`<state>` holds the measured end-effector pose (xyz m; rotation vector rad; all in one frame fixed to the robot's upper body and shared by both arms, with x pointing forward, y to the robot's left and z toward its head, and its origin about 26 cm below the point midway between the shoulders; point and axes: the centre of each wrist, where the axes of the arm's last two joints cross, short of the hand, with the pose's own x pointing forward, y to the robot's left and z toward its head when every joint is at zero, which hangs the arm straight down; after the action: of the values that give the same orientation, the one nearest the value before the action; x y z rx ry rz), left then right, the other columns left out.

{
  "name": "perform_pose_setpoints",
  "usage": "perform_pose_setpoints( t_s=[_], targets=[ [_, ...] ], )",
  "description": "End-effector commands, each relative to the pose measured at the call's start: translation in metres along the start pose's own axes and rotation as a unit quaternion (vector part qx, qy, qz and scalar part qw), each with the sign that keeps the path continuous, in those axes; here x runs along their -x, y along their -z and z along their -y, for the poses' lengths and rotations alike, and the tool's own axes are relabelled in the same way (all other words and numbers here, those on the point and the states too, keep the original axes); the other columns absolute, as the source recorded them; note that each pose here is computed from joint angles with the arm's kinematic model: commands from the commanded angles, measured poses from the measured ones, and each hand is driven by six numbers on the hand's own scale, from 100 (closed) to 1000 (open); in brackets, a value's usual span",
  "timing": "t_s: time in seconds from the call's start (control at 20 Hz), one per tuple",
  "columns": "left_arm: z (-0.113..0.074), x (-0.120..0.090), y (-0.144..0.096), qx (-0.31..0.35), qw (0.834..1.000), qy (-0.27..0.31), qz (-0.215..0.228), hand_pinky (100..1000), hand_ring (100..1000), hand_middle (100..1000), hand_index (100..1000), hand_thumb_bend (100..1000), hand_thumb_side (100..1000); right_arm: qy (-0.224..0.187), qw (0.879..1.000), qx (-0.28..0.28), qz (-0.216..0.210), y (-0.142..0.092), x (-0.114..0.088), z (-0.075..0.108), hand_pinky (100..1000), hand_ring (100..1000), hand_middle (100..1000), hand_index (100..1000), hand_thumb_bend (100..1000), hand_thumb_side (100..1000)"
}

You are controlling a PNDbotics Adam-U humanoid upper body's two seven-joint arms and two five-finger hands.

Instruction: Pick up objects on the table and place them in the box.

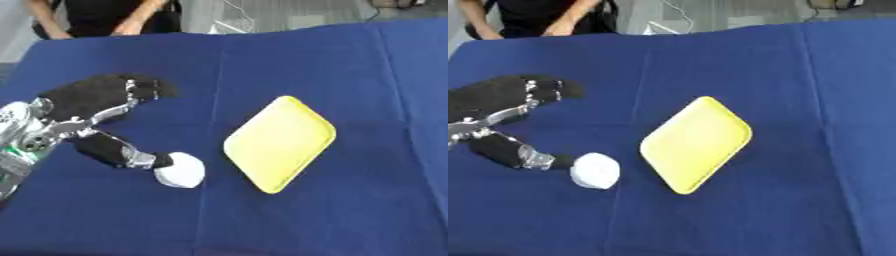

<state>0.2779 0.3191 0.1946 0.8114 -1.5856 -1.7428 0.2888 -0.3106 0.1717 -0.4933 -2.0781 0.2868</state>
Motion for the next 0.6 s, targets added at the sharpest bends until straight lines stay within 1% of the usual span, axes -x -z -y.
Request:
perform_pose_setpoints(
  t_s=[0.05,0.2,0.35,0.6],
  targets=[
    [-0.014,0.001,-0.001,0.002,1.0,0.02,0.003,892,892,889,972,647,875,-0.01,1.0,-0.004,0.013,0.003,-0.006,0.005,777,789,832,948,100,922],
    [-0.019,0.001,0.003,0.003,1.0,0.03,0.003,899,895,889,973,669,878,-0.01,1.0,-0.006,0.012,0.003,-0.006,0.004,777,789,832,949,100,922],
    [-0.021,0.002,0.011,0.019,0.999,0.045,0.008,903,898,889,973,684,887,-0.009,1.0,-0.007,0.013,0.003,-0.006,0.004,777,789,832,949,100,922],
    [-0.011,0.01,0.026,0.062,0.997,0.05,0.015,915,900,886,974,704,925,-0.006,1.0,-0.008,0.015,0.003,-0.006,0.003,776,789,832,949,100,922]
  ],
)
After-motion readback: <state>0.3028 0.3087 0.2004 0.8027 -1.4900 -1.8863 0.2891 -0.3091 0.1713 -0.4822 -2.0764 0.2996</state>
